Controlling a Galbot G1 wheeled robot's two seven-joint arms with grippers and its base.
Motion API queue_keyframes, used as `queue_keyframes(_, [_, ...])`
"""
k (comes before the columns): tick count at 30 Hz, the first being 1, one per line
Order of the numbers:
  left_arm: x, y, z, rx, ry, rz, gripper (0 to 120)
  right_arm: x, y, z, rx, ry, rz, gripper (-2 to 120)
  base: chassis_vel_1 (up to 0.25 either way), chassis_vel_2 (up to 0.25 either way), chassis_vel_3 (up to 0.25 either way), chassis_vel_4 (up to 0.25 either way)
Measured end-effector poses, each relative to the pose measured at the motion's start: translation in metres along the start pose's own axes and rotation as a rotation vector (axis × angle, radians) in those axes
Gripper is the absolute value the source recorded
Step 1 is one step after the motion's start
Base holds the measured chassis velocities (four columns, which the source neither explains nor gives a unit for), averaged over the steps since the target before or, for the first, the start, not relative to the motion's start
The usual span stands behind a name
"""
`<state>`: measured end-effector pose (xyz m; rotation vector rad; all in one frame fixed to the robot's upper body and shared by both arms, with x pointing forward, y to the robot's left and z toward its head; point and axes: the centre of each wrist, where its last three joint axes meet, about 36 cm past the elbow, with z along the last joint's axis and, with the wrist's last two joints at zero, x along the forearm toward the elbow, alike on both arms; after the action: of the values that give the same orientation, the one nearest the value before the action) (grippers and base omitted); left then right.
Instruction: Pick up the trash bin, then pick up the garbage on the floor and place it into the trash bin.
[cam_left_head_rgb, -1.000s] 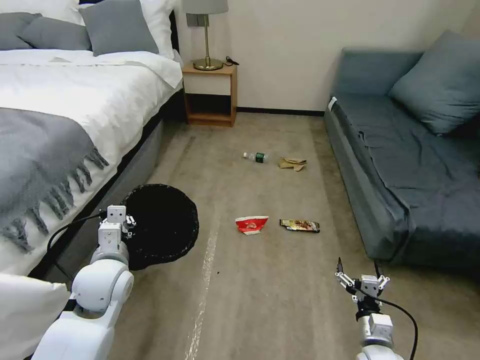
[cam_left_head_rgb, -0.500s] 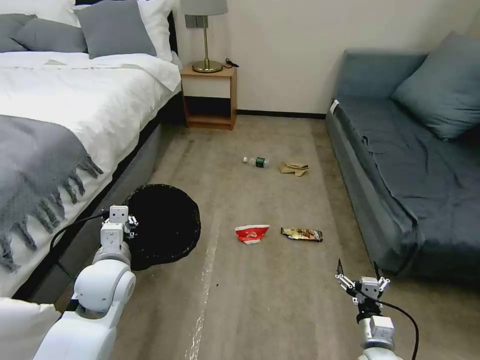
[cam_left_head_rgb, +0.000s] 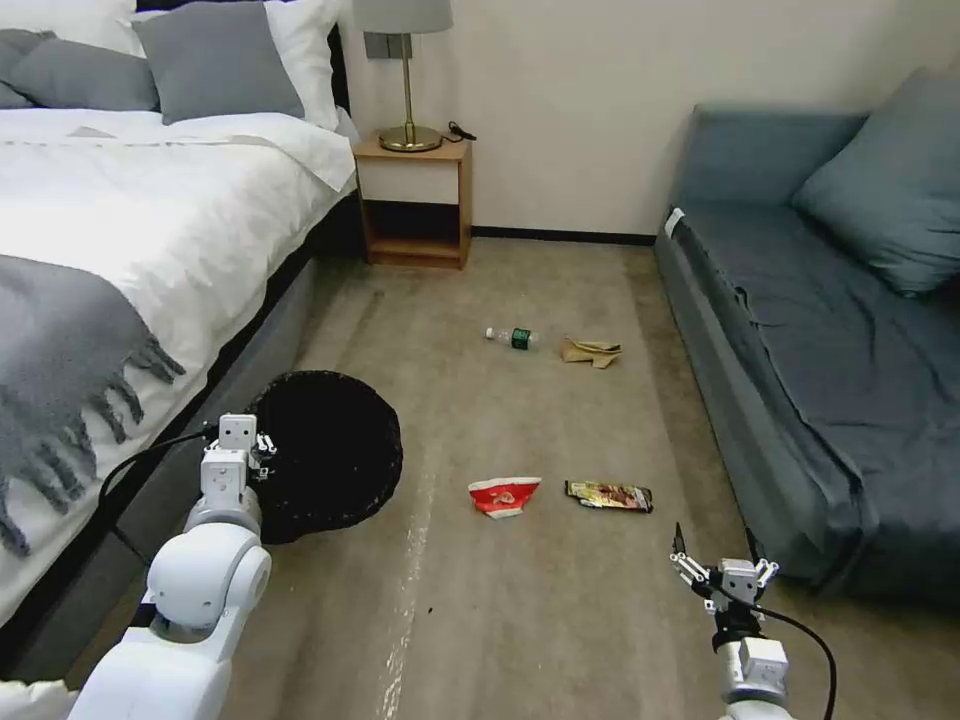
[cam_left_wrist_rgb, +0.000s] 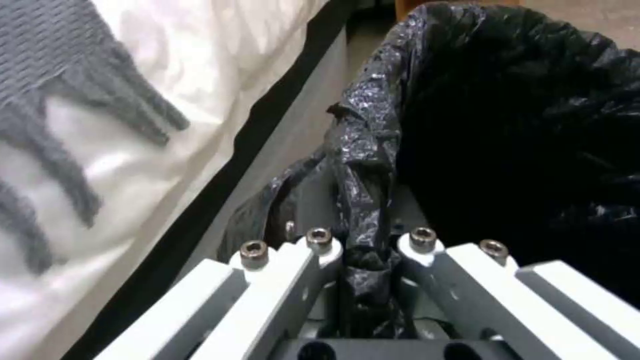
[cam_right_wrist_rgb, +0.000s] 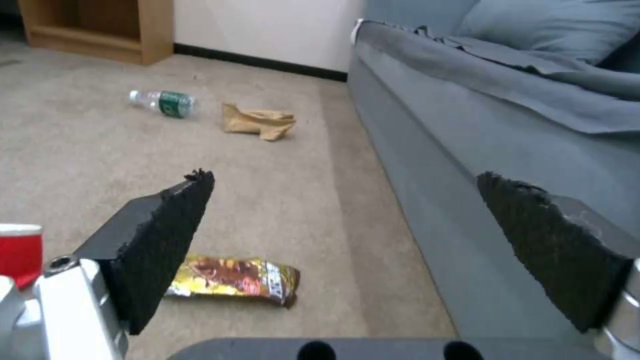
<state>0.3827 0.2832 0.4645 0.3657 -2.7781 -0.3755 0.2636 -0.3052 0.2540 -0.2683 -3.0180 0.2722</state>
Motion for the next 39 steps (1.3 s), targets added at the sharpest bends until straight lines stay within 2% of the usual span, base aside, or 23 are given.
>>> queue_keyframes(39, [-0.005,0.002,0.006,0.004,0.009,0.001,4,0.006,0.003,0.017,0.007,-0.008,-0.048,100,-0.133,0.139,0.131,-0.135])
